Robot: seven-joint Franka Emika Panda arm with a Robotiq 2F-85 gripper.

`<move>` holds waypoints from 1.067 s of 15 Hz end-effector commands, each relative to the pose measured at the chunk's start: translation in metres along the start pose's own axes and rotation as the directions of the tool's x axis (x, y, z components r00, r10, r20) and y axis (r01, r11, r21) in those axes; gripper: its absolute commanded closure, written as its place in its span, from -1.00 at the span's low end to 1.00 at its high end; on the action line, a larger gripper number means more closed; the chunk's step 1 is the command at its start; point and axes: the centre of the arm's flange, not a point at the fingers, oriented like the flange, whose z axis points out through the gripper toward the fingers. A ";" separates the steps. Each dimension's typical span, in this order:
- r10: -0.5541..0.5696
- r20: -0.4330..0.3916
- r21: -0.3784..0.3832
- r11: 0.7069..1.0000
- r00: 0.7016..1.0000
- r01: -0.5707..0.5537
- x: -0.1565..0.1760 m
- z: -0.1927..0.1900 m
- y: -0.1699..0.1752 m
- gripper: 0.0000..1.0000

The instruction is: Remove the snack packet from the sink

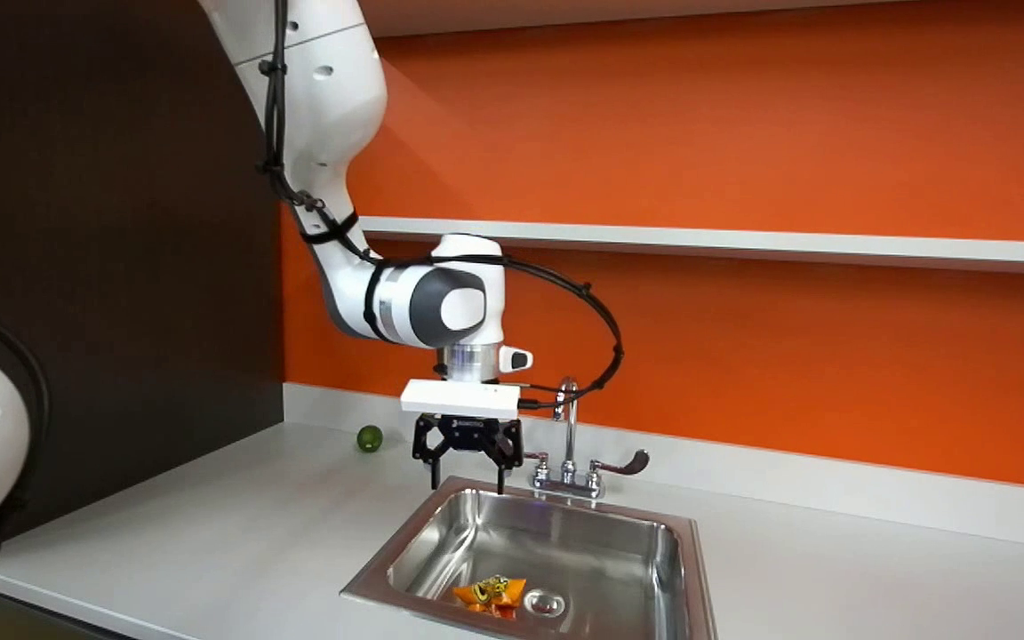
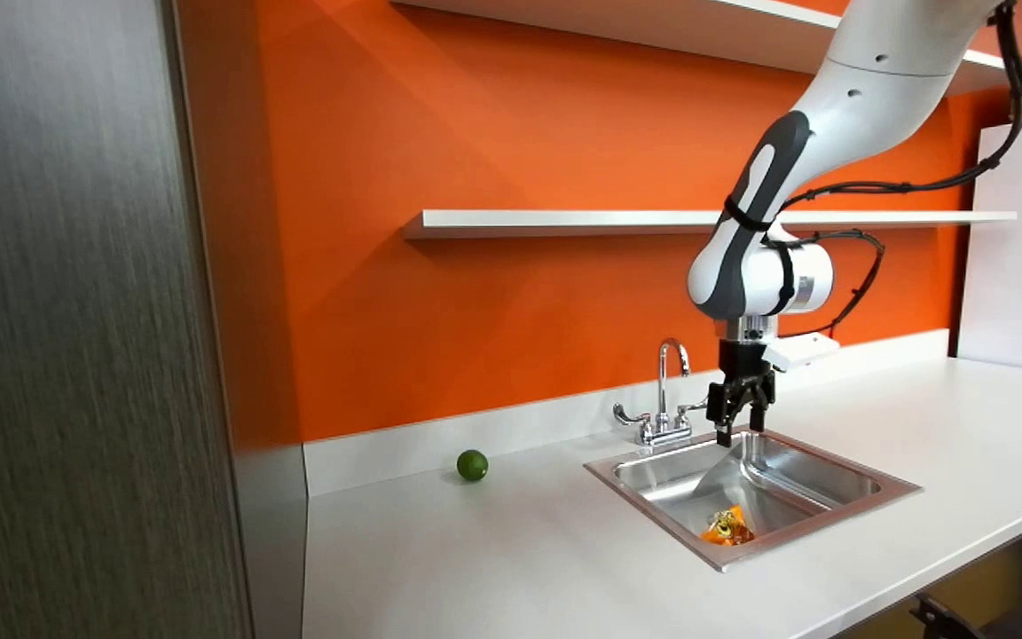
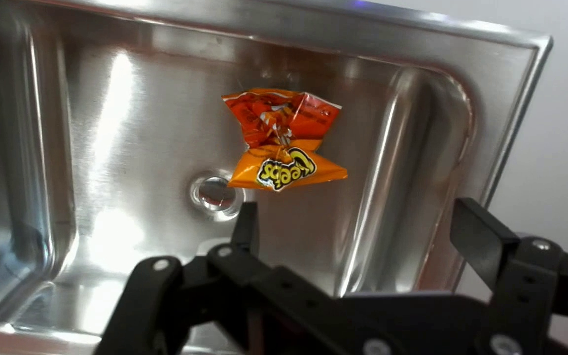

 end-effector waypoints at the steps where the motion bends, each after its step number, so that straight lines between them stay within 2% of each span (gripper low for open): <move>1: -0.028 0.005 0.010 1.000 1.000 0.028 0.020 0.033 0.028 -1.00; 8: -0.042 0.057 0.046 0.998 0.998 0.039 0.025 0.088 0.043 -1.00; 16: -0.071 0.121 0.078 0.995 0.990 0.062 0.020 0.136 0.035 -1.00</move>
